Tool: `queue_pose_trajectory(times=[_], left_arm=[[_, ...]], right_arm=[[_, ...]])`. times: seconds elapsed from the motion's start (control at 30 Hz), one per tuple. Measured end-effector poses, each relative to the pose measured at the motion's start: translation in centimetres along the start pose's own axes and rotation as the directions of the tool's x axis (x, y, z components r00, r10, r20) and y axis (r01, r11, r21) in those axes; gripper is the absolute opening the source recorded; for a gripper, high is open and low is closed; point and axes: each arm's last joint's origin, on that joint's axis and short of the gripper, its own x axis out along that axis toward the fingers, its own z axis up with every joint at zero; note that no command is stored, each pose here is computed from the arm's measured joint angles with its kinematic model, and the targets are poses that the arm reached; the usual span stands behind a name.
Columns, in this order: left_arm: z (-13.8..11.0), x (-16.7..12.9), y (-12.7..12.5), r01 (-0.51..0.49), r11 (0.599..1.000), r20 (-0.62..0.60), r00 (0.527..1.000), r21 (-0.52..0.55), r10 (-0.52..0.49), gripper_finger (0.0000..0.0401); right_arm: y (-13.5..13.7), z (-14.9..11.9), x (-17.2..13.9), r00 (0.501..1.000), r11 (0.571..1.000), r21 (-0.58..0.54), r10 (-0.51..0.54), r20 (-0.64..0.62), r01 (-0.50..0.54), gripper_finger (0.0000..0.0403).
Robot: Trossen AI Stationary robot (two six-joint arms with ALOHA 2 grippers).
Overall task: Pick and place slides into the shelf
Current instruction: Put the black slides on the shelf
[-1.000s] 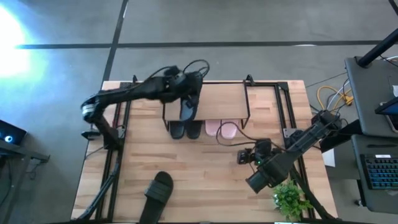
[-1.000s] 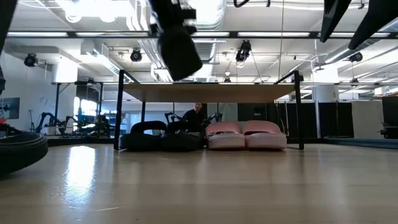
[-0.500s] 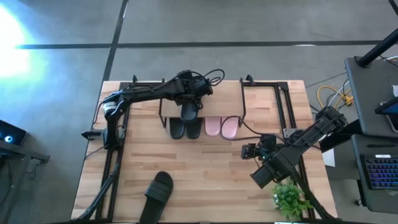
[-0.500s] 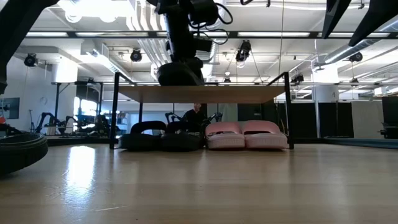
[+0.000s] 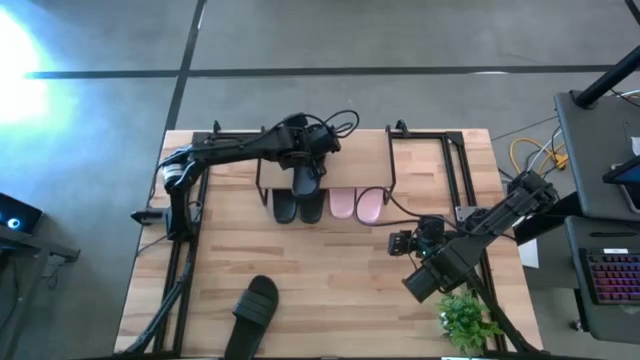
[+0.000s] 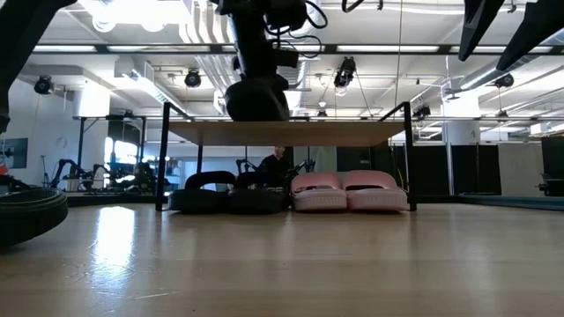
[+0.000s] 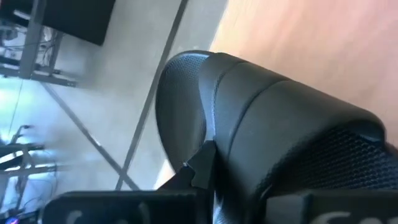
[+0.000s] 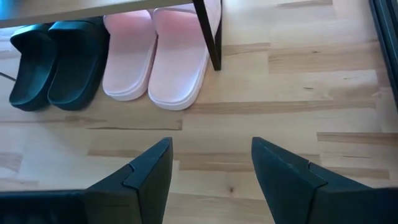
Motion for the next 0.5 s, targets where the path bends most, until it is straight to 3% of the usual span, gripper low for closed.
queue_pose_trajectory(times=[0.23,0.4,0.5], left_arm=[[0.36,0.00,-0.29,0.021,1.000,0.038,0.999,-0.023,-0.021,0.0052],[0.81,-0.63,-0.24,0.142,0.989,0.078,0.987,-0.033,-0.139,0.0098],[0.70,-0.66,-0.45,0.142,0.989,0.070,0.988,-0.032,-0.140,0.0120]], right_arm=[[-0.12,-0.12,0.05,1.000,1.000,-0.014,-0.016,-0.015,0.016,0.0210],[-0.21,-0.18,0.17,1.000,1.000,-0.023,-0.021,-0.012,0.020,0.0210],[-0.22,-0.19,0.18,1.000,0.999,-0.027,-0.022,-0.013,0.022,0.0210]])
